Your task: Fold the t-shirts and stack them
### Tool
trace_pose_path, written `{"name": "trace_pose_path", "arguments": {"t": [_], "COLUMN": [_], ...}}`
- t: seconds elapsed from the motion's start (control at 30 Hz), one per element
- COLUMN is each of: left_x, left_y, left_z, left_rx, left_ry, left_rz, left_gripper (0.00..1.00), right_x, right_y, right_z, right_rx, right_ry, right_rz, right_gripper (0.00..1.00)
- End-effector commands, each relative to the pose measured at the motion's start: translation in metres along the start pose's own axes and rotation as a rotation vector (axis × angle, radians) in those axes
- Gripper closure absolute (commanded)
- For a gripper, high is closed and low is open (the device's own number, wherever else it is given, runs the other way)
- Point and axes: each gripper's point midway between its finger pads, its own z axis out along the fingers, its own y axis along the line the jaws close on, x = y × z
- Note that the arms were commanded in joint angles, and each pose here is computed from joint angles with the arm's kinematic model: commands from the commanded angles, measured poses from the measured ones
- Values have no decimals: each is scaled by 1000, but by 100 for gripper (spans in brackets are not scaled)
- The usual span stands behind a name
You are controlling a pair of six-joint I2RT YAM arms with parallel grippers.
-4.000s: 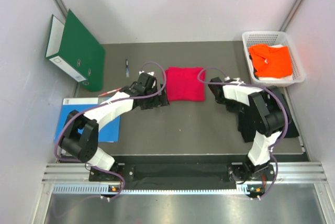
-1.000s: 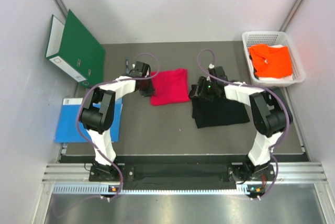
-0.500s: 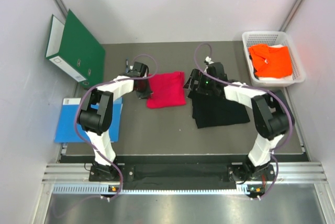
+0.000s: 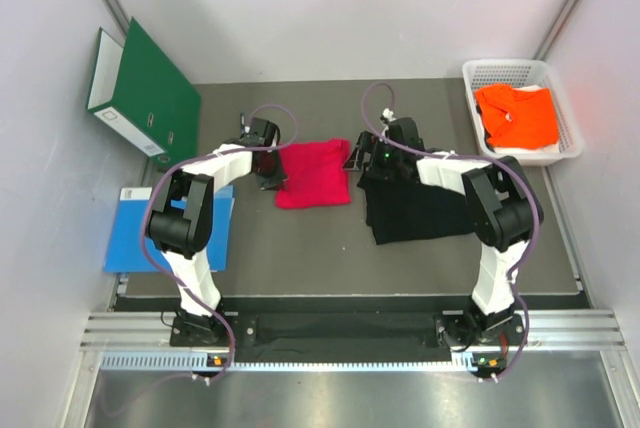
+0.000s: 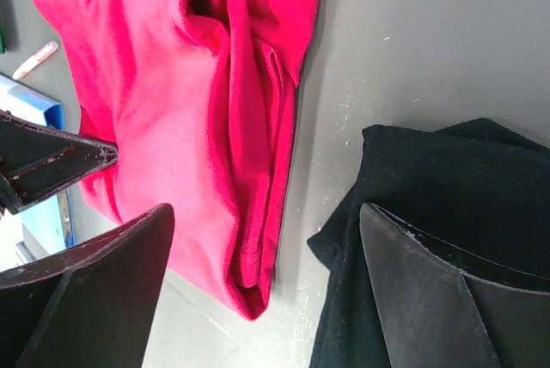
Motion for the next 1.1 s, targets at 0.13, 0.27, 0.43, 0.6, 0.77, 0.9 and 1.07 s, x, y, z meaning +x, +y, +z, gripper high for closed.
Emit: {"name": "trace_pose_path", "arguments": {"t": [0.13, 0.27, 0.43, 0.6, 0.77, 0.9, 1.07], "left_x": [11, 13, 15, 18, 17, 19, 19], "left_y": [13, 14, 16, 17, 15, 16, 16], "left_z": [-6, -4, -2, -2, -2, -1, 0], "left_rx": [-31, -32, -35, -36, -30, -30, -26], "left_ry": [35, 38, 45, 50, 48, 55, 56], "left_rz": [14, 13, 14, 14, 14, 12, 12], "left_gripper": [100, 100, 100, 100, 100, 100, 100], "right_x": [-21, -10, -8, -26, -22, -8, 7], "right_y": [49, 49, 48, 59, 60, 49, 35], "right_z": [-4, 9, 10, -12, 1, 23, 39], "right_rx": [-86, -105, -101, -50, -44, -15, 34], "right_ry": [-80, -49, -64, -143, -102, -44, -3], "right_rz": [-82, -71, -73, -123, -131, -111, -106], "right_gripper": [12, 12, 14, 13, 13, 13, 16]}}
